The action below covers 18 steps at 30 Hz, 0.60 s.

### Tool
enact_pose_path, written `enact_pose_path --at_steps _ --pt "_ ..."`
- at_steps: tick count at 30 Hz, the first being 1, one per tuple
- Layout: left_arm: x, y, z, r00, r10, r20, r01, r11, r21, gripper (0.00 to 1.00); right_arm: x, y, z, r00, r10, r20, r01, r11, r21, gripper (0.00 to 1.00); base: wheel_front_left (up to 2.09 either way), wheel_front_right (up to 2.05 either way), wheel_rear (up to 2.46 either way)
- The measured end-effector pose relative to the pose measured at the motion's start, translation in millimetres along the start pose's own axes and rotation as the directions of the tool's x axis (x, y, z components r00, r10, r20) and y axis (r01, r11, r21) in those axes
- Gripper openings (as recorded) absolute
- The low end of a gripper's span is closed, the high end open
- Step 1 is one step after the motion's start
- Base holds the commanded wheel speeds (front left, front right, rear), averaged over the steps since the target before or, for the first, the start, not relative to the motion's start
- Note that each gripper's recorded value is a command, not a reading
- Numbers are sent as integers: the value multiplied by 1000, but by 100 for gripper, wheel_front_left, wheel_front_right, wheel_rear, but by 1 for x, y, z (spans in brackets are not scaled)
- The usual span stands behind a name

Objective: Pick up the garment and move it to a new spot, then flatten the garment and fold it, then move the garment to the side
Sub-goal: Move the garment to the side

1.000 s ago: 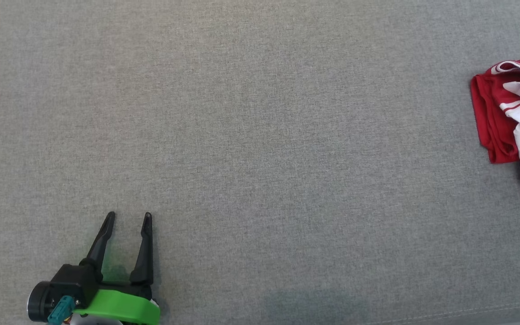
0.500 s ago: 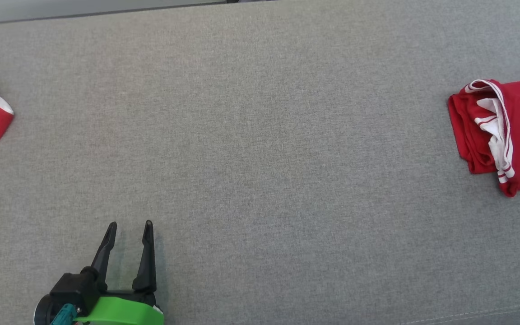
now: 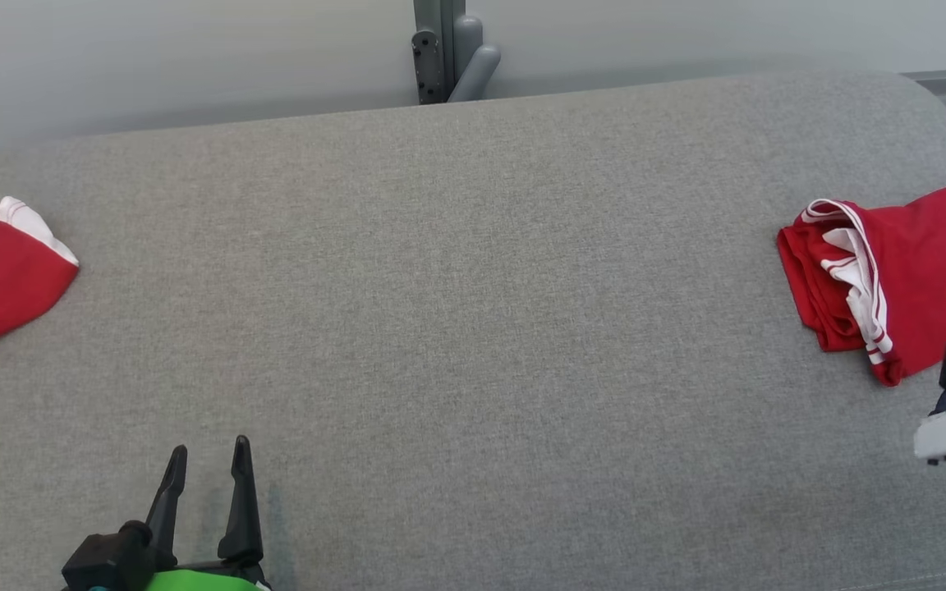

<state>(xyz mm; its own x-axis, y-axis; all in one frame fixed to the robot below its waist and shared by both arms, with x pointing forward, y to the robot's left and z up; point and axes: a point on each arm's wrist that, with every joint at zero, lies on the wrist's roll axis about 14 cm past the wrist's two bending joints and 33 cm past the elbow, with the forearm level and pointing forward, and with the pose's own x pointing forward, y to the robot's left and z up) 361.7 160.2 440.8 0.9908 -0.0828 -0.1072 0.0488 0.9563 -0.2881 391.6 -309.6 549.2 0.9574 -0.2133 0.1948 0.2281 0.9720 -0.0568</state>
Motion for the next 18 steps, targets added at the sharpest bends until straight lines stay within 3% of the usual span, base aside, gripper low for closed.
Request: enact_pose_path --at_steps 11,18 --pt "-15 7 8 999 31 28 -31 1000 -1 100 -37 32 1 999 50 -6 -49 997 65 100 0 0 0" --pt "-25 15 16 997 58 54 -58 998 1 100 -59 65 -17 986 150 -70 -144 986 85 100 0 0 0"
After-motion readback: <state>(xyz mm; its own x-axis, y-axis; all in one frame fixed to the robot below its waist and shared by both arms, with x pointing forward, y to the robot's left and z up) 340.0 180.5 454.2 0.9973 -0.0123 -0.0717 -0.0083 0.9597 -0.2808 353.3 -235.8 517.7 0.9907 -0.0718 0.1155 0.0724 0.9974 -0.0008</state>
